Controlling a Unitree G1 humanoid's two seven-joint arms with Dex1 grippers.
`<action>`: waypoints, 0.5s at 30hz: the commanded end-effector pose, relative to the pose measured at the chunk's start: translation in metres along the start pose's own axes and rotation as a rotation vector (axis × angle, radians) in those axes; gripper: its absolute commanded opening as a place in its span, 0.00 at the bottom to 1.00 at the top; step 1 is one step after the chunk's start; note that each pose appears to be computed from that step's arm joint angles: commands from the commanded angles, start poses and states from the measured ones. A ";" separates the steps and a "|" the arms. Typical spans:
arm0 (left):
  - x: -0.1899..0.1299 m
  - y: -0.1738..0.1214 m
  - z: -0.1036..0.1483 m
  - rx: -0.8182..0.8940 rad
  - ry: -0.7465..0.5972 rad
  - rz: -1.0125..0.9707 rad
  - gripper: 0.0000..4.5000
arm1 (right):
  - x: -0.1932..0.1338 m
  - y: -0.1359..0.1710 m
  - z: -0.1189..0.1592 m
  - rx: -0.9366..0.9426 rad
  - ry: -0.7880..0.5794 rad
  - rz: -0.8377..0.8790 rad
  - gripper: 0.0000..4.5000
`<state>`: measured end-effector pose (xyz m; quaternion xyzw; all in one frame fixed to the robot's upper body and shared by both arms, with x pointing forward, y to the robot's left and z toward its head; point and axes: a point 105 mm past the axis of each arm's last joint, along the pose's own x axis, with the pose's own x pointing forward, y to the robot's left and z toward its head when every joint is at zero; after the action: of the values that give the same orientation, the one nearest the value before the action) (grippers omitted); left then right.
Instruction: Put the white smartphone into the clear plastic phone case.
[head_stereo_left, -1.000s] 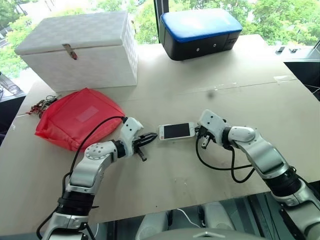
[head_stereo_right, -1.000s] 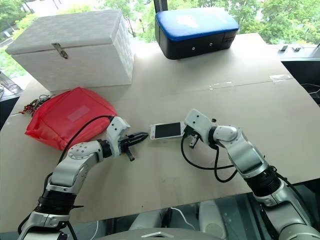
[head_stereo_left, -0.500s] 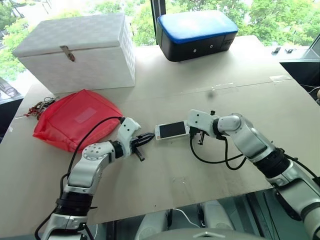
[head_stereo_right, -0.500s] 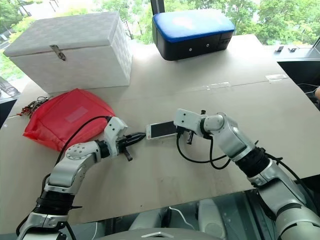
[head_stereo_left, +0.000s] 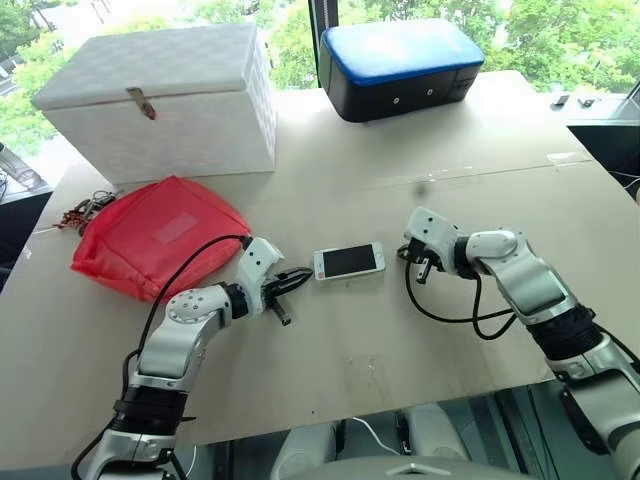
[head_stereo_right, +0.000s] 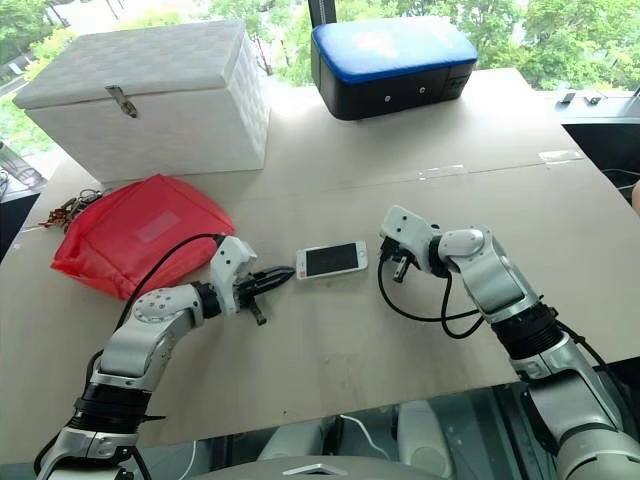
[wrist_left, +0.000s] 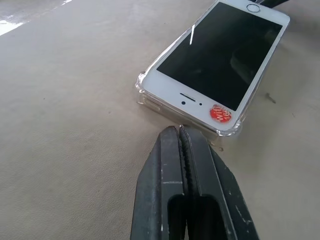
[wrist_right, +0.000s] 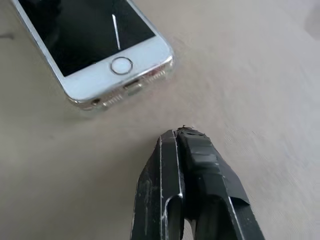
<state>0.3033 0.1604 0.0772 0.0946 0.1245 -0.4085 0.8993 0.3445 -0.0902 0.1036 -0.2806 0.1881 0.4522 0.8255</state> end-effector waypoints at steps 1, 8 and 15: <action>0.000 -0.003 -0.003 0.010 0.016 -0.020 0.01 | -0.005 0.003 0.017 -0.008 -0.068 0.005 0.00; 0.000 0.000 -0.002 0.019 0.018 -0.023 0.01 | 0.001 0.022 0.038 -0.048 -0.117 0.082 0.00; 0.003 -0.001 0.001 0.026 -0.001 -0.024 0.01 | 0.011 0.039 0.046 -0.106 -0.117 0.151 0.00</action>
<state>0.3045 0.1631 0.0771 0.1027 0.1240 -0.4118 0.8969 0.3308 -0.0594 0.1104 -0.2784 0.1713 0.4963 0.8043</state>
